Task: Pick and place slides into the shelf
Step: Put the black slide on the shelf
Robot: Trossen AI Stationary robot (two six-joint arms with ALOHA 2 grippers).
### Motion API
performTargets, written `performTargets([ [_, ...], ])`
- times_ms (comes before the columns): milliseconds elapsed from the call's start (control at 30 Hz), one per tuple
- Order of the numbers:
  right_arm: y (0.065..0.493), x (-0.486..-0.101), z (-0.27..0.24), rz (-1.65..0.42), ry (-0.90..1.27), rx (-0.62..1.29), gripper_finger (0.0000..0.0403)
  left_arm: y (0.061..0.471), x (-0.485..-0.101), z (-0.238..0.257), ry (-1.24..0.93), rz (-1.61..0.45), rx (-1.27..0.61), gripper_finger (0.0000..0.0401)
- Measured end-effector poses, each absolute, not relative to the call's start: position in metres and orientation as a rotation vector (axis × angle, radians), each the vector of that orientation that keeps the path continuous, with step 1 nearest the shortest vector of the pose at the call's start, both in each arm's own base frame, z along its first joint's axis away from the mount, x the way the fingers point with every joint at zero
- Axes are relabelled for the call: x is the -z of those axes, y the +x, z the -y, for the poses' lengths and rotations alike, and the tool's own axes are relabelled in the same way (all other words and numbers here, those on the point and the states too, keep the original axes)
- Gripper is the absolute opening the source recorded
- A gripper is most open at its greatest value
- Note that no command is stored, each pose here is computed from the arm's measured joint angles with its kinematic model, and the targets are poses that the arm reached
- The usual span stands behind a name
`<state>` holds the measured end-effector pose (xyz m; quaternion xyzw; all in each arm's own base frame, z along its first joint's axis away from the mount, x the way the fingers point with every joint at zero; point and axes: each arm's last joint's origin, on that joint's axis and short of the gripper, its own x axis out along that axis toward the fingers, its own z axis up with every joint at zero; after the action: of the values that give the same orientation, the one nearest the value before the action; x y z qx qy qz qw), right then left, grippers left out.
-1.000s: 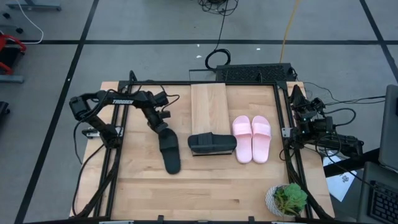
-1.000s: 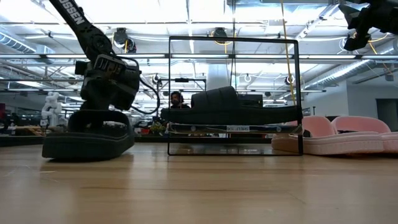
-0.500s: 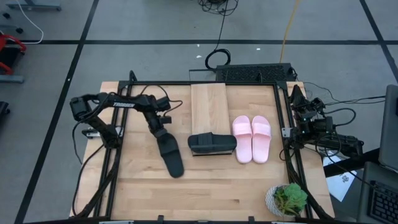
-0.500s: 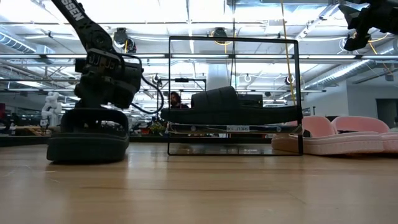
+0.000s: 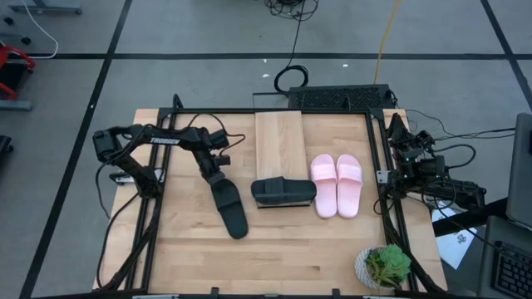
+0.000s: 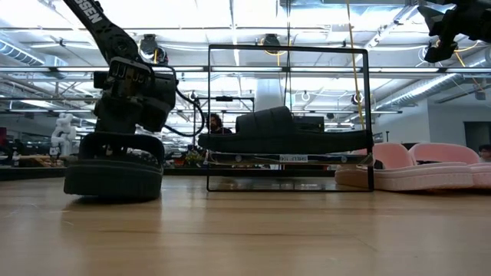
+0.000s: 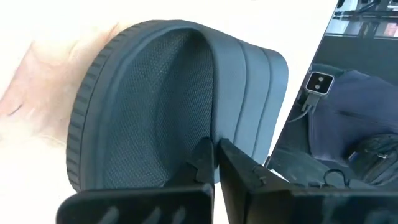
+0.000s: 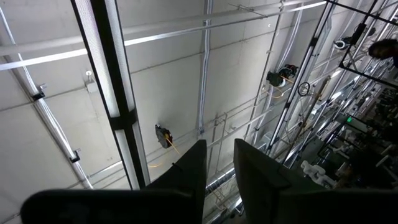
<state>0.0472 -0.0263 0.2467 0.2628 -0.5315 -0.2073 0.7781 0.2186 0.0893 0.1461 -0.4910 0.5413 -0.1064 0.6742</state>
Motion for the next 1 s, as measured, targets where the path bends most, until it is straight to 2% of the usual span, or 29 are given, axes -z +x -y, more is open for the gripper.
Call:
performTargets([
  [200, 0.047, -0.247, 0.026, 1.15, 0.569, 0.448, 0.0073, 0.208, -0.161, -0.094, -1.137, -1.187, 0.193, 0.0001],
  [467, 0.047, -0.247, 0.026, 1.151, 0.569, 0.448, 0.0073, 0.181, -0.203, -0.106, -1.172, -1.001, 0.067, 0.0],
  [733, 0.047, -0.247, 0.026, 1.151, 0.569, 0.447, 0.0073, 0.14, -0.237, -0.096, -1.165, -0.927, -0.133, 0.0],
  [1000, 0.047, -0.247, 0.026, 1.15, 0.569, 0.447, 0.0073, 0.12, -0.257, -0.091, -1.17, -0.804, -0.293, 0.0],
])
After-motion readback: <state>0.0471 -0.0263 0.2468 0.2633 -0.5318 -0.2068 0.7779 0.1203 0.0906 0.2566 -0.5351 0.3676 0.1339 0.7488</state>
